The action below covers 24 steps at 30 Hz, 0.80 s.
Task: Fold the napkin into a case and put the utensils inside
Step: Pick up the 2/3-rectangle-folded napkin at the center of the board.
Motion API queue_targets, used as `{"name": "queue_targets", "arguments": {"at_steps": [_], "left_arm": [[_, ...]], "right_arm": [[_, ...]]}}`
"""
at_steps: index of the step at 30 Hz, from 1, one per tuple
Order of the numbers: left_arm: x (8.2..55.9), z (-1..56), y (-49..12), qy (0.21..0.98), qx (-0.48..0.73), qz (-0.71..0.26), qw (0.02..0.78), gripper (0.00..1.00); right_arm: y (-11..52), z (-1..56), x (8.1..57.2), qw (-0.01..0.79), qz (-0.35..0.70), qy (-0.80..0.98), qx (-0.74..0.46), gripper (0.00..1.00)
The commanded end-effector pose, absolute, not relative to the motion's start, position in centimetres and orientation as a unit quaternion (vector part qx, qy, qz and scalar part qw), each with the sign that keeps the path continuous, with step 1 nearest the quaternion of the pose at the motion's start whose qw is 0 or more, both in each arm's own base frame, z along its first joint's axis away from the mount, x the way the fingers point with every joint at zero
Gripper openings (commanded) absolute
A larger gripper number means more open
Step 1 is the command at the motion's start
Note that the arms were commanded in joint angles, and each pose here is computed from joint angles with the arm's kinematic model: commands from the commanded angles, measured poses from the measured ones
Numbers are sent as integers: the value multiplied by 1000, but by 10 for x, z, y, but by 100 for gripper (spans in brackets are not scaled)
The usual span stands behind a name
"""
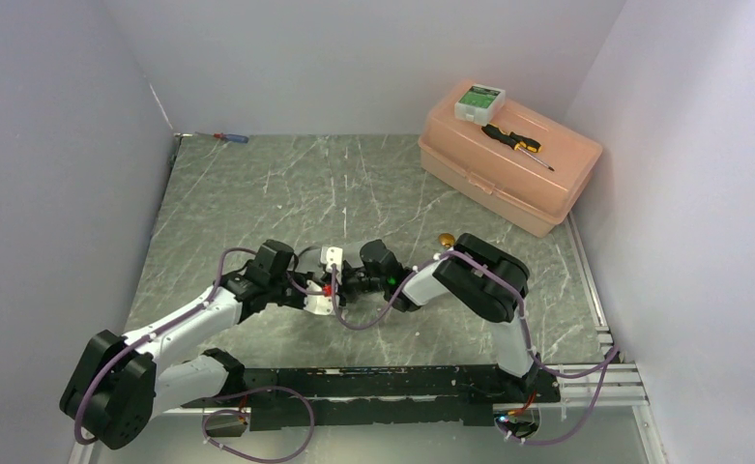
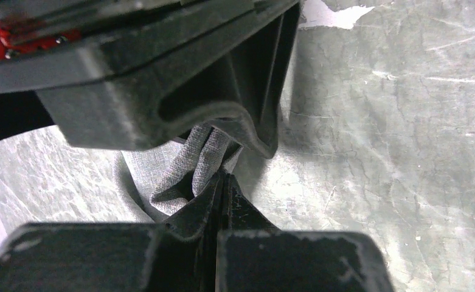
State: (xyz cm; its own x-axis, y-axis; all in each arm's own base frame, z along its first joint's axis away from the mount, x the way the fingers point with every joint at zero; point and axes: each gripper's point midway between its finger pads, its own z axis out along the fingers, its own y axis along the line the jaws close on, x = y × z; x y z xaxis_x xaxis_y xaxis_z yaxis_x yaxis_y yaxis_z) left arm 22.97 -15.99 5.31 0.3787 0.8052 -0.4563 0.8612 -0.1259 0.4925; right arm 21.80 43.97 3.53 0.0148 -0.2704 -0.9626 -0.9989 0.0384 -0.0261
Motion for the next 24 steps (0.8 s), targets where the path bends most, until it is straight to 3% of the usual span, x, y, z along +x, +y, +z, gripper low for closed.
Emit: {"name": "queue_targets", "arguments": {"at_steps": [1,7,14,16,17,19,23,24], "left_arm": [[236,57,-164,561,739,-37,372,3],[242,57,-167,574,727,-39,374,3],[245,65,-166,594,709,-39,378,3],[245,70,-166,610,697,-44,374,3],[245,74,-165,620,688,-47,374,7],[246,84,-164,643,666,-51,375,25],[250,109,-158,675,620,-55,396,40],[253,114,-153,684,606,-54,403,52]], "right_arm": [[446,47,215,456,434,545,-554,42],[449,46,223,471,427,553,-538,37],[451,43,234,485,417,575,-511,1],[449,43,235,488,413,579,-506,0],[447,44,237,491,411,581,-502,0],[445,44,236,491,411,584,-498,0],[444,45,234,488,414,586,-497,0],[443,45,233,488,414,587,-496,0]]}}
